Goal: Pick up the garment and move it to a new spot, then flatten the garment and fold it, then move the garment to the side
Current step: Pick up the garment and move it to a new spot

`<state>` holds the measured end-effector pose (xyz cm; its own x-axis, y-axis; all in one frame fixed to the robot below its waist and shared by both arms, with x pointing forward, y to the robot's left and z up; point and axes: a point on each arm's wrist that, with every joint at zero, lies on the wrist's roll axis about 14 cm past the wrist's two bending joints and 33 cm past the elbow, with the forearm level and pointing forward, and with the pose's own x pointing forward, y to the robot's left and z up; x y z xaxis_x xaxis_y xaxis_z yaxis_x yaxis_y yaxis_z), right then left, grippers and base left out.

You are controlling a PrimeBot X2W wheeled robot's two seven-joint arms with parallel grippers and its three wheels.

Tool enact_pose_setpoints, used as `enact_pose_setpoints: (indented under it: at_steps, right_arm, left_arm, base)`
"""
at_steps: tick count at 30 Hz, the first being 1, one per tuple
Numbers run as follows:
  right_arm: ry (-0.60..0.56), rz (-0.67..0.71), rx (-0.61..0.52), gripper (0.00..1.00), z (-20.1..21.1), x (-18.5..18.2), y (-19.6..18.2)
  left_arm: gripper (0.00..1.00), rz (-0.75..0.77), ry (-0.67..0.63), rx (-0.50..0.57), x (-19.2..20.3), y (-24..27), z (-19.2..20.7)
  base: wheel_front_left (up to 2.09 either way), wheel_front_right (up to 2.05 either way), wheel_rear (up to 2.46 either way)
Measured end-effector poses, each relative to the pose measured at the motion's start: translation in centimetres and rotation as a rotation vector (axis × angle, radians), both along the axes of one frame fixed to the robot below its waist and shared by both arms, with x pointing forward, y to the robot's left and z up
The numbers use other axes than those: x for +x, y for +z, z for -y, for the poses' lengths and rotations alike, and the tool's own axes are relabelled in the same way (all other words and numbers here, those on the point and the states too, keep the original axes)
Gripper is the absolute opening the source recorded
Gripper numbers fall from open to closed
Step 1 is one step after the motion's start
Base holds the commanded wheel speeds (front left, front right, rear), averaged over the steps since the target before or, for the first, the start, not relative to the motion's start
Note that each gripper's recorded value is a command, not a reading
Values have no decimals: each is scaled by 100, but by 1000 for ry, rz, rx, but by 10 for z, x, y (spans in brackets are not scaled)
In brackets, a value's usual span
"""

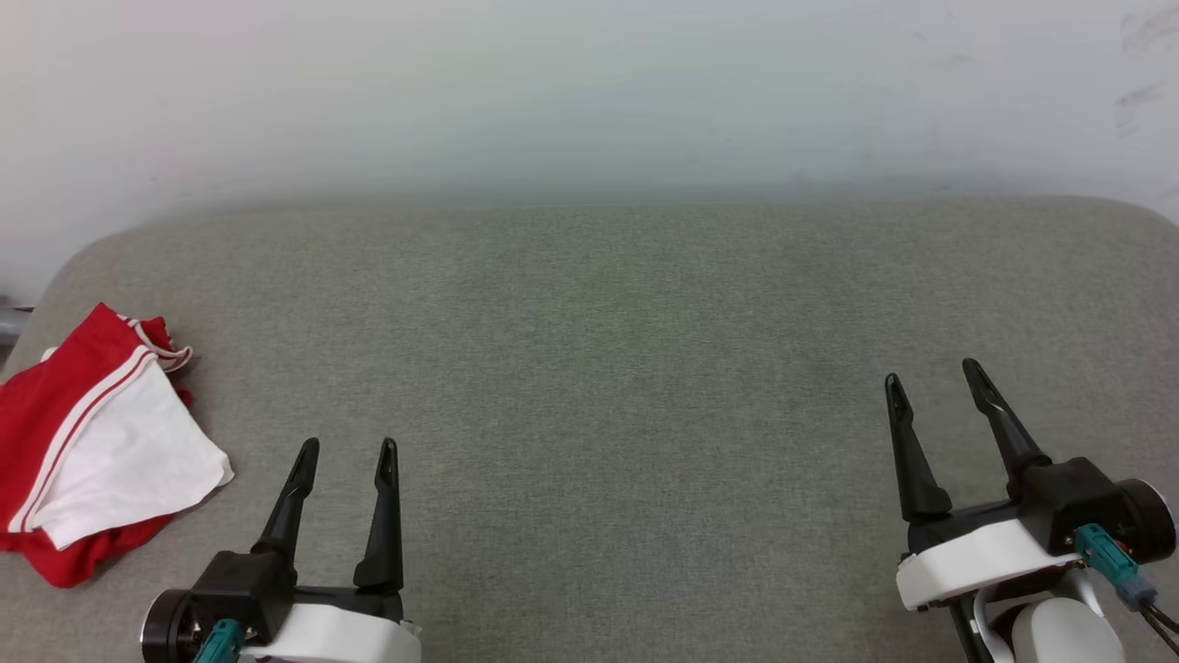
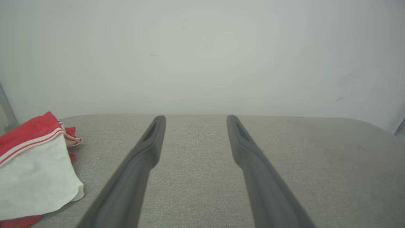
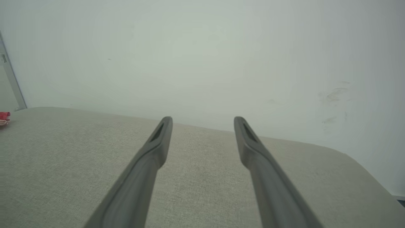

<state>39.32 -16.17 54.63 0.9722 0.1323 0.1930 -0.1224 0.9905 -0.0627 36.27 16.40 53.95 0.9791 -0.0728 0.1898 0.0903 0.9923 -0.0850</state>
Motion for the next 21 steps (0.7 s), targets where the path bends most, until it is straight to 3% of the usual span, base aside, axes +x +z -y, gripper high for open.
enact_pose_setpoints:
  at_steps: [21]
  right_arm:
    - [323,-51,77,100,-113,9,-10]
  left_arm:
    - [100,-45,255,-46,-58,-16,-82]
  base:
    - [0,0,0]
